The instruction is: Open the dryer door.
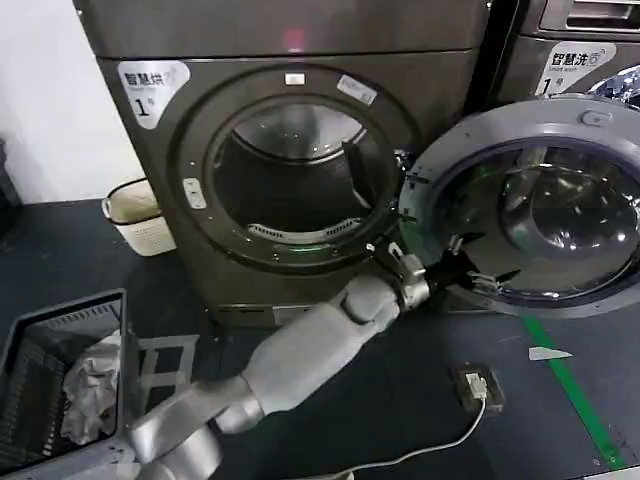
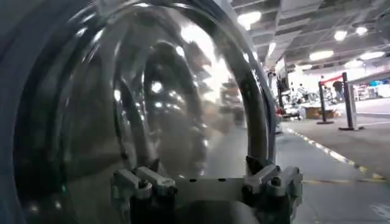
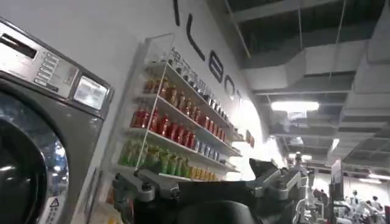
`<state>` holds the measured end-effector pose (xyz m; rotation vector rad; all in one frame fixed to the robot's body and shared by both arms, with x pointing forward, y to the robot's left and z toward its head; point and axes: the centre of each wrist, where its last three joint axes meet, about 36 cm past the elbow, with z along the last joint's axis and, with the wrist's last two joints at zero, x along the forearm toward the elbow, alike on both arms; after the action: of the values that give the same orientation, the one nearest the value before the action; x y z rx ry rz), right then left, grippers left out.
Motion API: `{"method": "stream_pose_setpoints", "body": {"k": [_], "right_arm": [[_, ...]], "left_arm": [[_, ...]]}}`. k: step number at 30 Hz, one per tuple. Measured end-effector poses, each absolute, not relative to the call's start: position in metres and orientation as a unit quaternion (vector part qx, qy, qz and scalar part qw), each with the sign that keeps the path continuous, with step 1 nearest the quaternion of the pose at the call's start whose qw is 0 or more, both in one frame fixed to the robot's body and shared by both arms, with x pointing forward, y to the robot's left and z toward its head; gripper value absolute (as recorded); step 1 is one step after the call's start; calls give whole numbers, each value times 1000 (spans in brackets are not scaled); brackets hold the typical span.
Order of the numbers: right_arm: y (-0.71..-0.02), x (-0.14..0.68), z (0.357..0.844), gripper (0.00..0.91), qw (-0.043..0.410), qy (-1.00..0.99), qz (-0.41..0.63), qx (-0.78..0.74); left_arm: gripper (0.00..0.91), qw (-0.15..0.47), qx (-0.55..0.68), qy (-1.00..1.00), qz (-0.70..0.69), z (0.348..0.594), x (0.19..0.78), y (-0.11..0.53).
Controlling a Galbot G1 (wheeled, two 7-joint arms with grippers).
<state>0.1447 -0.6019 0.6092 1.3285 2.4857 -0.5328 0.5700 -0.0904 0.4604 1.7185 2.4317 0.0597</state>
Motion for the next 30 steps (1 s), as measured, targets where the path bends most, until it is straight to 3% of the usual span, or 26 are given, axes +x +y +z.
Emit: {"method": "stream_pose_setpoints", "body": {"k": [6, 13, 19, 30], "right_arm": [[-603, 143, 612, 907, 141, 857, -188, 459], [-606, 136, 620, 907, 151, 849, -202, 465], [-605, 137, 625, 907, 159, 847, -205, 464], [-600, 134, 643, 907, 148, 827, -248, 483]], "left_arm": [[907, 118, 594, 796, -25, 473, 555, -101], [907, 213, 648, 725, -88, 503, 515, -119], [907, 197, 647, 736, -30, 473, 520, -10], [907, 110, 626, 759, 138, 476, 497, 177]]}}
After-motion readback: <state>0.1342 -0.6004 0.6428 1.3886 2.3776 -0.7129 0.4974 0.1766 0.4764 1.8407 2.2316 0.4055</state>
